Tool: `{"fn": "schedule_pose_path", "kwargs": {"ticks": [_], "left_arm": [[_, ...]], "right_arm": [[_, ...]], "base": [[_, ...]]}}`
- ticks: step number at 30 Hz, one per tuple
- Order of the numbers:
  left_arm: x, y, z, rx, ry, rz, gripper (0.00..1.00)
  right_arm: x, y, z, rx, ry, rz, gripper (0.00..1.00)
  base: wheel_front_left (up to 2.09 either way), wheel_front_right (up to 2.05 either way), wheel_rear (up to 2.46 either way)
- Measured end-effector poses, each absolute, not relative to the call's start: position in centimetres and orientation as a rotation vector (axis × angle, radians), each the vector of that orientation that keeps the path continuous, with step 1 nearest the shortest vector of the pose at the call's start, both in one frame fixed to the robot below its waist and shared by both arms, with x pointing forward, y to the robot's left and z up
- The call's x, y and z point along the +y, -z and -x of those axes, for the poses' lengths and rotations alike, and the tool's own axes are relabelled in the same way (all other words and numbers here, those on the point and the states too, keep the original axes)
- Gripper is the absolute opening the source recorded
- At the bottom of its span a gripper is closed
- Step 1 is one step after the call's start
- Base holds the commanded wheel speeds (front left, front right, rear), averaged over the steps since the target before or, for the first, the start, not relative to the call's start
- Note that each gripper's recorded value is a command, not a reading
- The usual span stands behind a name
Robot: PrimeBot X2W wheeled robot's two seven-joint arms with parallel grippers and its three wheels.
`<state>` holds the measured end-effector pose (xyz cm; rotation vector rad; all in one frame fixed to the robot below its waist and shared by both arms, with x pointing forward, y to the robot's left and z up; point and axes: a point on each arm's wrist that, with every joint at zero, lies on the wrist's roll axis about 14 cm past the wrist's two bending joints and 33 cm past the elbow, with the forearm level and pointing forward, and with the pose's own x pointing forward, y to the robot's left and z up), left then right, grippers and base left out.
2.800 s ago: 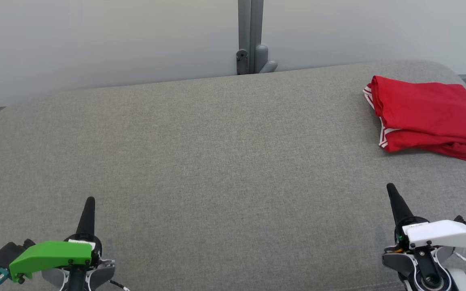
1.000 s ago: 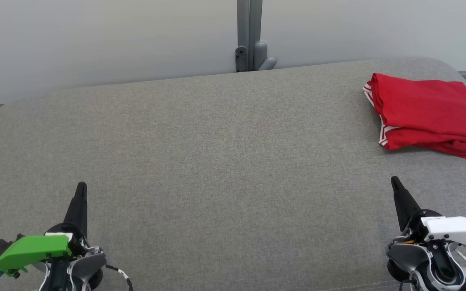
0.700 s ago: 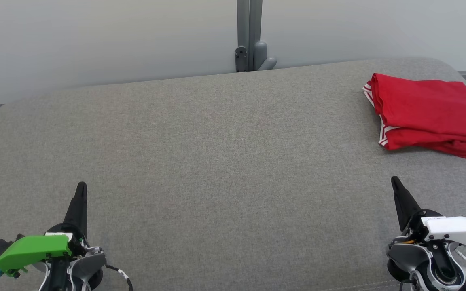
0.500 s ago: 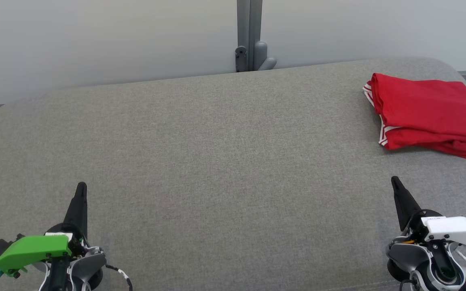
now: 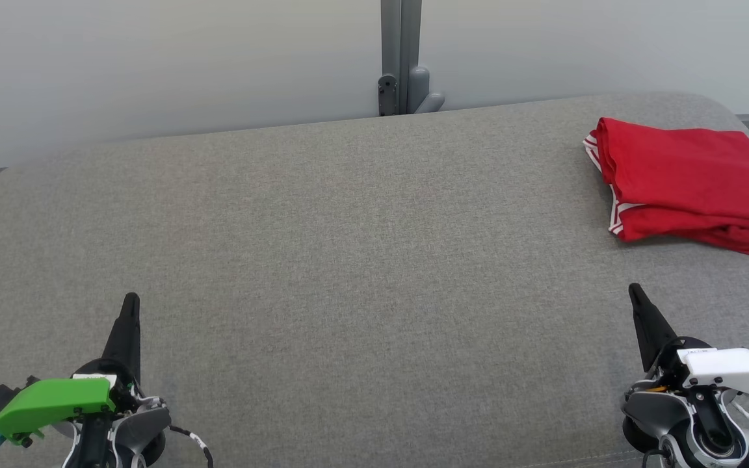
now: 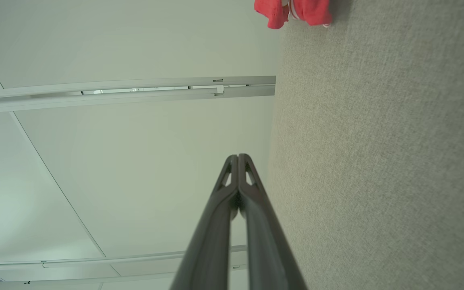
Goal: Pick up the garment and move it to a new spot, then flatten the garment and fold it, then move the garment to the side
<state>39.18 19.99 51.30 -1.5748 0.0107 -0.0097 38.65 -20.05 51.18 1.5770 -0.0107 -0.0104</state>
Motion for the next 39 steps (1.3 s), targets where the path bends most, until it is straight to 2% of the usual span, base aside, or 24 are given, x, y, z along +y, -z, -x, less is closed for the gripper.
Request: {"fn": "schedule_pose_path", "kwargs": {"ticks": [39], "left_arm": [[19.98, -51.31, -39.18, 0.011, 0.010, 1.575, 0.00]], "right_arm": [[-20.05, -51.18, -38.65, -0.012, 0.011, -1.578, 0.00]], "base": [[0.00, 0.00, 0.00]]}}
